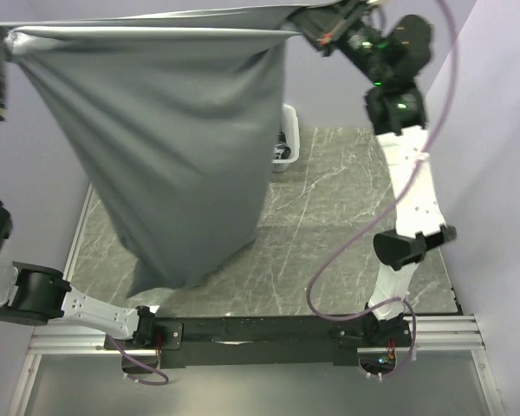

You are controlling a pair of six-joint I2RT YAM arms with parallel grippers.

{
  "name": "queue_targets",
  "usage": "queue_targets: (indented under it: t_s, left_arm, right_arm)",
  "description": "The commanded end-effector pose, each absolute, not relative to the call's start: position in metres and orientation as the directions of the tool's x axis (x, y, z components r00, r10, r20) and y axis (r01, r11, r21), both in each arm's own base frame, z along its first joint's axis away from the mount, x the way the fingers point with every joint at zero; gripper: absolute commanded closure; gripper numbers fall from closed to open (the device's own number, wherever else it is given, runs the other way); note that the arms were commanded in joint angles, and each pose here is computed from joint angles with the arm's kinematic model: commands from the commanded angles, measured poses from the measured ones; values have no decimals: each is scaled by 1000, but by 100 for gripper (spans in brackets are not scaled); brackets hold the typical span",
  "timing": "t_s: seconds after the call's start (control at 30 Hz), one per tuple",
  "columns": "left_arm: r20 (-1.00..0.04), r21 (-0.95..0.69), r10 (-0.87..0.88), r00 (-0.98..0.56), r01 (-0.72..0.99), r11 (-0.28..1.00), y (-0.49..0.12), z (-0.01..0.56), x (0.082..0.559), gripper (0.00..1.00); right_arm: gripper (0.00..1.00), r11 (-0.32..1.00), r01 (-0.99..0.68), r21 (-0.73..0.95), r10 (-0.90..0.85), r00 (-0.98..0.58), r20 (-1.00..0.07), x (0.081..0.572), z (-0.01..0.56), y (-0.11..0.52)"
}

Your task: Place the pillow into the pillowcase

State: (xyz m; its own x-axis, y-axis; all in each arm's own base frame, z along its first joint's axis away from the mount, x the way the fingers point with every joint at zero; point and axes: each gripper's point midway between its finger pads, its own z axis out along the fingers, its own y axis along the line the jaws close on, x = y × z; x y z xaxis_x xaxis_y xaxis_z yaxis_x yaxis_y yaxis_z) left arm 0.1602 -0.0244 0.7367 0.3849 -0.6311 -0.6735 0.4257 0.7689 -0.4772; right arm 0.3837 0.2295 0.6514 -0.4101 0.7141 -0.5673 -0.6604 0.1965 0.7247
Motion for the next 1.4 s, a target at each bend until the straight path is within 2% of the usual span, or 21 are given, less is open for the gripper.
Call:
queue_targets:
  t_s: [0.0,0.13,0.2,0.27,0.43,0.5,0.53,0.57,0.63,0.67,0.8,0.97,1.0,1.03,1.07,1.13,1.17,1.2,1.27,1.33,1.37]
  left_arm:
    - [-471,-501,-707,527,499,707,50,782,143,99]
    - [-558,-385,-662,501,550,741,-17,779,138,99]
    - [-644,-285,-597,477,575,767,-75,761,136,99]
    - [-684,-262,-613,396,650,713,-121,746,130,99]
    - [-831,-159,-536,148,860,485,-283,679,92,99]
    - [-872,-175,-487,47,900,400,-337,646,78,99]
    - [-877,-154,-481,27,931,332,-355,639,65,99]
    - [-880,-178,-474,-26,944,279,-370,629,56,99]
    - [-894,-211,-431,-124,964,162,-408,607,36,99]
    - [-896,-220,-418,-150,968,124,-419,600,29,99]
    - [-910,-281,-325,-256,959,32,-475,556,11,99]
    - [-869,-410,-309,-387,912,9,-488,518,30,99]
    - [-842,-468,-307,-444,884,5,-484,499,37,99]
    - [-826,-503,-303,-476,864,15,-481,485,47,99]
    - [-820,-543,-270,-504,834,95,-479,440,77,99]
    - [-742,-636,-340,-578,767,83,-451,437,101,99]
    - [-726,-671,-352,-590,721,175,-437,399,139,99]
    - [-689,-704,-403,-602,689,173,-413,406,150,99]
    - [-667,-736,-473,-575,608,299,-370,373,202,99]
    - [-633,-762,-560,-535,561,324,-319,383,220,99]
    - [-619,-774,-617,-486,510,375,-285,376,249,99]
  right_arm:
    - [100,100,-691,716,776,-396,-490,408,662,230]
    - [100,142,-673,726,766,-390,-511,426,643,214]
    - [100,118,-605,787,728,-486,-483,442,605,213]
    - [100,131,-578,805,704,-517,-486,449,584,202]
    - [100,337,-370,866,655,-568,-497,475,496,165]
    - [100,444,-312,840,650,-533,-541,478,474,137]
    - [100,511,-173,842,678,-521,-519,484,448,113]
    - [100,598,-146,788,653,-482,-584,484,439,90]
    - [100,666,-17,746,652,-474,-592,479,413,62]
    - [100,701,-6,713,630,-462,-624,473,410,51]
    - [100,738,153,657,652,-409,-638,457,382,-1]
    - [100,726,195,660,679,-360,-640,432,364,-12]
    - [100,715,244,655,692,-388,-609,427,332,-13]
    - [100,715,235,659,693,-366,-621,427,329,-14]
    - [100,710,237,663,699,-356,-620,421,325,-13]
    - [100,701,282,655,709,-380,-595,415,287,-13]
    - [100,706,267,655,701,-390,-597,413,282,-4]
    - [100,710,281,646,696,-421,-582,409,261,5]
    - [100,743,270,612,659,-447,-604,407,247,30]
    - [100,755,276,594,646,-467,-604,408,227,45]
    - [100,767,208,607,610,-527,-591,407,221,85]
